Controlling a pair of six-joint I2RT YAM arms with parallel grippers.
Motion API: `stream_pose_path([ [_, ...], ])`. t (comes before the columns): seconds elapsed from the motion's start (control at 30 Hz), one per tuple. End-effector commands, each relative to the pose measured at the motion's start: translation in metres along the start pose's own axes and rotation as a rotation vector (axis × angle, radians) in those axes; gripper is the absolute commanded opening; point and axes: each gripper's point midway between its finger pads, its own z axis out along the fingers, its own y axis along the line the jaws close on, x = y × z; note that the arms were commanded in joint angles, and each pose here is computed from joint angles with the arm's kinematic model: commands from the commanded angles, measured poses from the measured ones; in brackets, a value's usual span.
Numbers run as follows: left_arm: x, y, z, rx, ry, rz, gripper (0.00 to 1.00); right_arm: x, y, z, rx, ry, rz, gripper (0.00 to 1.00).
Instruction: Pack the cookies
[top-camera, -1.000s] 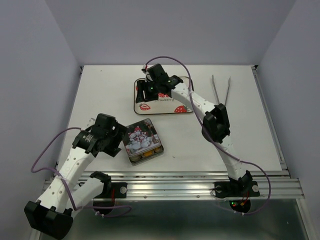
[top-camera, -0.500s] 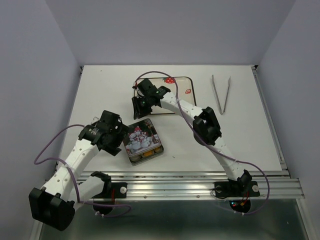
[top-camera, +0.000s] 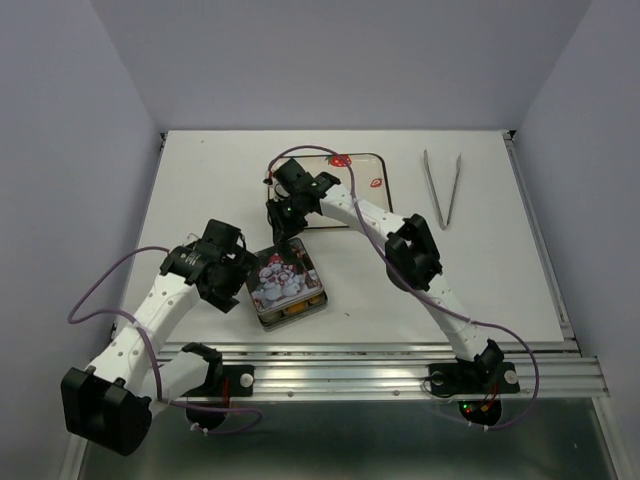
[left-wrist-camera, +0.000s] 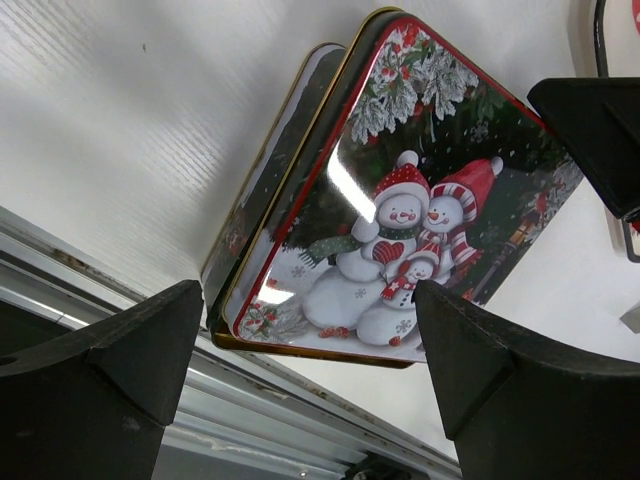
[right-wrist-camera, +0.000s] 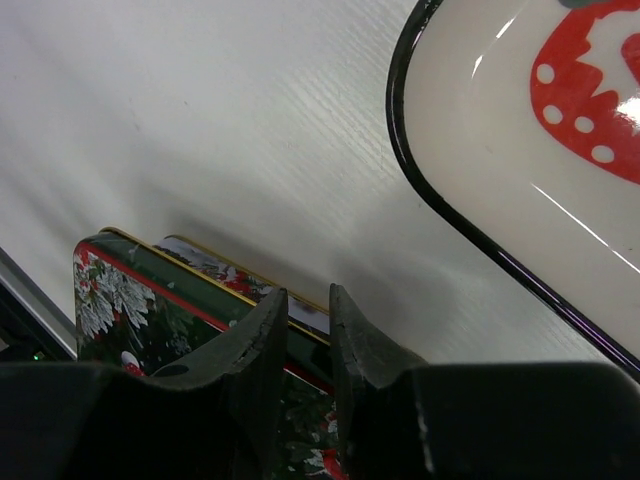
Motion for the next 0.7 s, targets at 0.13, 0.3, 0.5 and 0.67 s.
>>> stream_pose_path([
  [0.13, -0.014, -0.005, -0.005, -0.022, -0.046, 0.04, 0.99, -0.005, 0.028, -0.033, -0.058, -0.018, -0.075, 0.28],
  [0.3, -0.015, -0.005, -0.003, -0.029, -0.047, 0.052, 0.99, 0.001, 0.033, -0.041, -0.078, -0.002, -0.074, 0.27],
  [0.5, -0.016, -0.003, 0.002, -0.043, -0.046, 0.059, 0.99, 0.005, 0.034, -0.05, -0.073, 0.004, -0.073, 0.26],
  [0.67, -0.014, -0.006, 0.006, -0.036, -0.034, 0.069, 0.99, 0.007, 0.039, -0.057, -0.089, 0.009, -0.074, 0.25],
])
